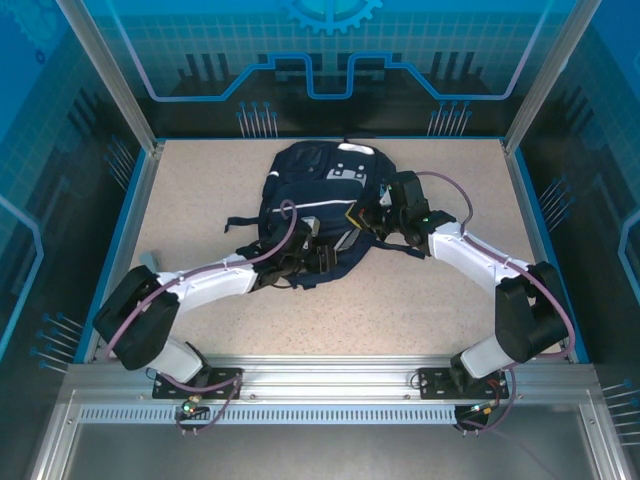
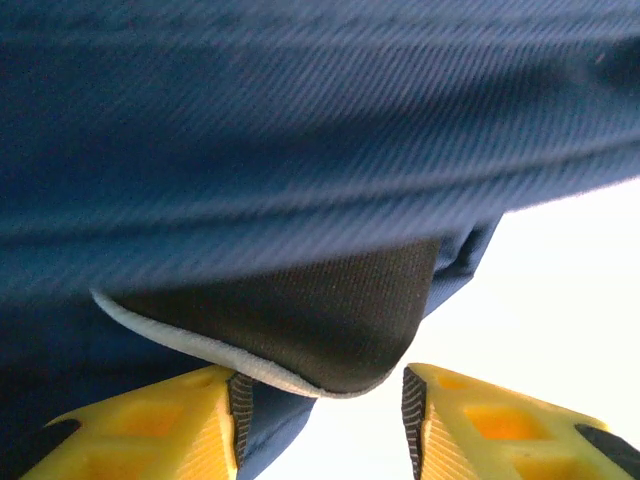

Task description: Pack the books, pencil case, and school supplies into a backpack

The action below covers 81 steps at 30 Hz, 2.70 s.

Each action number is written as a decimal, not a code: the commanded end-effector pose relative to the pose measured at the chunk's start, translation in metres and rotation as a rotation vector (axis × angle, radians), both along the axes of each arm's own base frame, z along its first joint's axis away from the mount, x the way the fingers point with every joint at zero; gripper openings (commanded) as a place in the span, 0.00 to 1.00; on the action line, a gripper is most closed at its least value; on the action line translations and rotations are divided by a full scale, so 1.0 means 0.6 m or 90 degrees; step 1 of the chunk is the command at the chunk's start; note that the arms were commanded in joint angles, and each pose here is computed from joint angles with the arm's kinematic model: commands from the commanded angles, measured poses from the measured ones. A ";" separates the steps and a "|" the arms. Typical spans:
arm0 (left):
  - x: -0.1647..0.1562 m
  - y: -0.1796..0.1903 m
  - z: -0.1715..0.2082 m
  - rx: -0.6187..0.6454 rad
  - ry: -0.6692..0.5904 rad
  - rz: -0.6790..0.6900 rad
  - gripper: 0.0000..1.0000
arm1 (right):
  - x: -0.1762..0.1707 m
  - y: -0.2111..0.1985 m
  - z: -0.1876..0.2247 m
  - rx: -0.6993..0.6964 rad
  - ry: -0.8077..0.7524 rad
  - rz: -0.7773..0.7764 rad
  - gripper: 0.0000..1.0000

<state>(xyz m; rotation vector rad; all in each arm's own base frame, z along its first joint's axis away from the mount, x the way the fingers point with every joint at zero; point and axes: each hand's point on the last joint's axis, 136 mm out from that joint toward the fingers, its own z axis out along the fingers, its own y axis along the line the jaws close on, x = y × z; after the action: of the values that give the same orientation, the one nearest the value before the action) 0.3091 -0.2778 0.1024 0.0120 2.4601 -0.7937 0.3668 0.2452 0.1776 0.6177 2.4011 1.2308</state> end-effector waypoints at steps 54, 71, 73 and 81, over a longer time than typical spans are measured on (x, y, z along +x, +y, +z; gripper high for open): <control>0.055 0.167 0.037 0.078 0.018 0.126 0.90 | -0.085 -0.126 -0.060 -0.006 0.032 -0.027 0.82; 0.050 0.179 0.015 0.079 0.038 0.116 0.92 | -0.018 -0.101 -0.063 0.003 0.004 -0.058 0.77; 0.050 0.179 0.014 0.082 0.036 0.110 0.92 | -0.001 -0.108 -0.048 -0.008 -0.039 -0.072 0.71; 0.048 0.172 0.006 0.095 0.010 0.065 0.84 | 0.039 -0.116 -0.034 -0.028 -0.117 -0.083 0.49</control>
<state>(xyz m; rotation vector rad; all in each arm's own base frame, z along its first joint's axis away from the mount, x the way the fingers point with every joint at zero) 0.3380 -0.1736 0.1127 -0.1351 2.5043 -0.5650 0.3617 0.1733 0.1304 0.7045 2.3178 1.1271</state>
